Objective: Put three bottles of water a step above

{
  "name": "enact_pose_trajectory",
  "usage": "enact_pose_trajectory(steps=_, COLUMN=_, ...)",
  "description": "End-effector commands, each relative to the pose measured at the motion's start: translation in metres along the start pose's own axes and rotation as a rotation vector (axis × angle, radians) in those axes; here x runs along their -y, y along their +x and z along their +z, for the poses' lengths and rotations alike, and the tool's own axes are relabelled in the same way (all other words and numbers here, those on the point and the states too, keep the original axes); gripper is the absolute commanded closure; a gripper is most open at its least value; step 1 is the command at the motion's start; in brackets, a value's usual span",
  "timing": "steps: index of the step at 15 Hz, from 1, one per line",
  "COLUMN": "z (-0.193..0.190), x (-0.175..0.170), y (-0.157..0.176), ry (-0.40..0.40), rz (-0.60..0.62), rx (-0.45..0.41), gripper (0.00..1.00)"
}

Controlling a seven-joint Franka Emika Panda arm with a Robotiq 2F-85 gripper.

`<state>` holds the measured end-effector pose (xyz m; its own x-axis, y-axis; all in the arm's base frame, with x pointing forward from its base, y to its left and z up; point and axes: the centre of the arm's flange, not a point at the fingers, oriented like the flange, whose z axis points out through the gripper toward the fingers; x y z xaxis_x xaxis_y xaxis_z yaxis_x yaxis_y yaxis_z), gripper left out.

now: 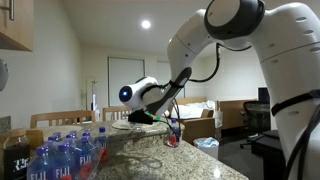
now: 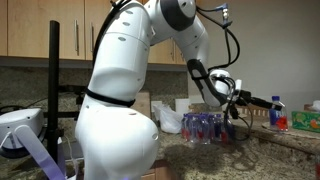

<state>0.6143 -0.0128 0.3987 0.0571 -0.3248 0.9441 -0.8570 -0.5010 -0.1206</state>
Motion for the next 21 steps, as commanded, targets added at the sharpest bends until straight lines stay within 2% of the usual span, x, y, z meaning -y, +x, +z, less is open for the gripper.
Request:
enact_pose_trajectory(steps=1, z=0.039, x=-0.046, y=0.02, ry=0.05, rz=-0.021, rx=0.145, gripper=0.0)
enact_pose_trajectory(steps=3, z=0.057, x=-0.05, y=0.016, ry=0.078, rz=-0.043, rx=0.22, gripper=0.0)
enact_pose_trajectory(steps=4, z=0.049, x=-0.044, y=0.017, ry=0.062, rz=-0.005, rx=0.153, gripper=0.0)
enact_pose_trajectory(steps=6, z=0.059, x=-0.052, y=0.016, ry=0.073, rz=-0.016, rx=0.187, gripper=0.0)
enact_pose_trajectory(steps=10, z=0.056, x=-0.048, y=0.012, ry=0.082, rz=-0.021, rx=0.193, gripper=0.0)
enact_pose_trajectory(steps=15, z=0.058, x=-0.033, y=0.032, ry=0.076, rz=0.058, rx=0.214, gripper=0.0)
enact_pose_trajectory(steps=21, z=0.105, x=-0.044, y=0.06, ry=0.047, rz=0.186, rx=0.385, gripper=0.0)
